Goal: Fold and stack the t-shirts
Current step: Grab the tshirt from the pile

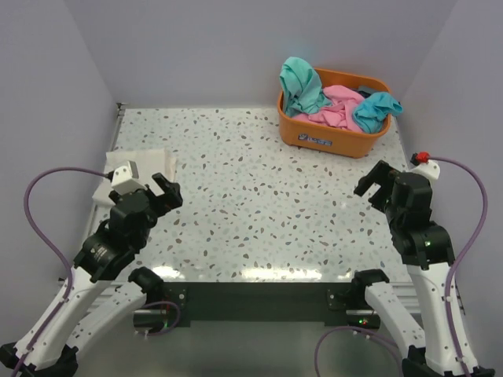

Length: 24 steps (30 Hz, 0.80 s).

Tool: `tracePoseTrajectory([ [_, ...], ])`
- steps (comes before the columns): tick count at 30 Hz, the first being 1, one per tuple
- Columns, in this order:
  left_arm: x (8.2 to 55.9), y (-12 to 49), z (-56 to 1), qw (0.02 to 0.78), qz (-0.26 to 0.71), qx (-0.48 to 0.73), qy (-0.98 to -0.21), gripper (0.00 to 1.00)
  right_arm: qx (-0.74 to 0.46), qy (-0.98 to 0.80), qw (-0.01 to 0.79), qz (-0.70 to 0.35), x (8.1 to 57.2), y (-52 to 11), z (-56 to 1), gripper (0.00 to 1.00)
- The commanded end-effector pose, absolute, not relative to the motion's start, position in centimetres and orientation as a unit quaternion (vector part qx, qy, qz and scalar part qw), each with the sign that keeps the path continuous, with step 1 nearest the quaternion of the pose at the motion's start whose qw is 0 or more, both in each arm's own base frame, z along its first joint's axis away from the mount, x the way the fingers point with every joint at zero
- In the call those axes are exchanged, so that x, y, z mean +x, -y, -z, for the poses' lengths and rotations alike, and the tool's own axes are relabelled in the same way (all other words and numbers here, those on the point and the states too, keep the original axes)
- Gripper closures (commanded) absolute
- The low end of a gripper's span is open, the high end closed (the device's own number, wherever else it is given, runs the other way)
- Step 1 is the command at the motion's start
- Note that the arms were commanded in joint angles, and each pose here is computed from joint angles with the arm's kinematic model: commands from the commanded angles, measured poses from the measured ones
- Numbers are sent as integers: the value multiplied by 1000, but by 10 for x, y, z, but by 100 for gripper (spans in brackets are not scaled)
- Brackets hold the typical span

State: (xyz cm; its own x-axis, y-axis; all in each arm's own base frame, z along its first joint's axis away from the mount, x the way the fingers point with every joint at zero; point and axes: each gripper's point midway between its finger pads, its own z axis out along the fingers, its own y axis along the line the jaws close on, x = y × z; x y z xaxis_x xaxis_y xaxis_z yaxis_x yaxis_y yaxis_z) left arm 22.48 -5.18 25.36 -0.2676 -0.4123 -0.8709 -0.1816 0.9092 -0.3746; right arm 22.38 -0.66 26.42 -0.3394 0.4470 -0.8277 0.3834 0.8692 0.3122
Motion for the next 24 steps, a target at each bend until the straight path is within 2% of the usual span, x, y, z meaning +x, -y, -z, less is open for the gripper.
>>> tracePoseTrajectory([
  [1, 231, 60, -267, 593, 132, -189, -771, 0, 240, -798, 551, -38, 237, 6, -283, 1],
  [5, 234, 62, -259, 585, 125, -190, -779, 0, 181, -806, 557, -87, 266, -21, -292, 1],
  [7, 237, 65, -255, 579, 125, -187, -783, 0, 139, -795, 578, -122, 286, -38, -318, 1],
  [9, 238, 68, -250, 574, 126, -184, -788, 0, 122, -811, 558, -125, 314, -48, -316, 1],
  [10, 240, 70, -250, 576, 130, -185, -786, 0, 120, -802, 573, -116, 324, -45, -339, 1],
  [11, 241, 71, -246, 575, 128, -179, -788, 0, 143, -800, 576, -82, 336, -31, -342, 1],
  [12, 242, 73, -246, 576, 129, -179, -787, 0, 154, -821, 546, -56, 360, -28, -321, 1],
  [13, 243, 73, -246, 577, 129, -179, -786, 0, 154, -813, 559, -44, 373, -24, -340, 1],
  [15, 245, 73, -247, 577, 126, -178, -787, 0, 180, -843, 507, 21, 407, -10, -305, 1],
  [16, 246, 73, -247, 577, 123, -178, -788, 0, 189, -836, 514, 35, 423, -5, -320, 1],
  [17, 246, 72, -249, 578, 123, -181, -786, 0, 194, -845, 494, 58, 429, 1, -312, 1],
  [18, 246, 71, -248, 578, 119, -181, -787, 0, 206, -856, 463, 104, 450, 12, -284, 1],
  [19, 245, 70, -247, 576, 117, -182, -788, 0, 213, -845, 477, 115, 465, 19, -300, 2],
  [24, 243, 63, -247, 582, 109, -195, -782, 0, 216, -874, 412, 140, 512, 30, -257, 8],
])
